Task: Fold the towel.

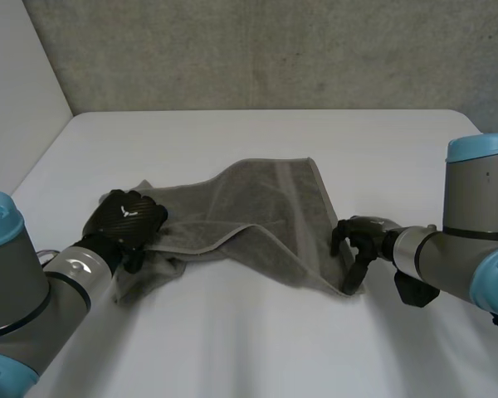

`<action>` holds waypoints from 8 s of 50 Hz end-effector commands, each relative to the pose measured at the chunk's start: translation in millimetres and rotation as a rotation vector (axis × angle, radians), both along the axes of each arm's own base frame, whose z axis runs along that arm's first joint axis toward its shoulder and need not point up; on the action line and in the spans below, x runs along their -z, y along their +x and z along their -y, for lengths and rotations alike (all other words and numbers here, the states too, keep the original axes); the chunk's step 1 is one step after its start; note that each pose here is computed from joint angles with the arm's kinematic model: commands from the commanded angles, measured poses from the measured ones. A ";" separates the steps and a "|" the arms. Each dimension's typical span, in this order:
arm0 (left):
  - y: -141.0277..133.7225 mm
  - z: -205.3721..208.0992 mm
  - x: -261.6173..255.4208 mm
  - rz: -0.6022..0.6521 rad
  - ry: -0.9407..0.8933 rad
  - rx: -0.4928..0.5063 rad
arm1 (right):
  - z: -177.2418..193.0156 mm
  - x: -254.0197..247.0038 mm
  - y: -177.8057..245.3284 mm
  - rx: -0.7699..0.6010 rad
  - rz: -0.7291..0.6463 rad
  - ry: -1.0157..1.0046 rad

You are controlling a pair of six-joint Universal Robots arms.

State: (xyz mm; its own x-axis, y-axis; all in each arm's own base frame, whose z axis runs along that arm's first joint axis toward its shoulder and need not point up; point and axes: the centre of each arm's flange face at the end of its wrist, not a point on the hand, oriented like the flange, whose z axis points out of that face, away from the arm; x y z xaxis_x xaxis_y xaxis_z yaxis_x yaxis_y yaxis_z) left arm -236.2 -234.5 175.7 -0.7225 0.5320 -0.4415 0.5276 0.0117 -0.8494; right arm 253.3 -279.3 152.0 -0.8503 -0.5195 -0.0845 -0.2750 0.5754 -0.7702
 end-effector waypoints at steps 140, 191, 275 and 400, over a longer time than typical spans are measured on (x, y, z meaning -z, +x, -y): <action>6.1 -49.9 34.8 -0.157 0.497 -0.137 | 8.4 -88.9 -68.6 0.257 -0.047 -0.583; 15.7 -71.1 42.7 -0.092 0.504 -0.097 | 10.2 -75.5 -65.9 0.232 -0.081 -0.573; -34.8 139.6 -152.3 -0.002 -0.329 -0.167 | 111.9 -179.2 -18.6 0.020 -0.375 -0.851; 24.0 114.1 -22.6 0.051 -0.301 -0.113 | 69.0 -100.9 7.3 -0.104 -0.439 -0.877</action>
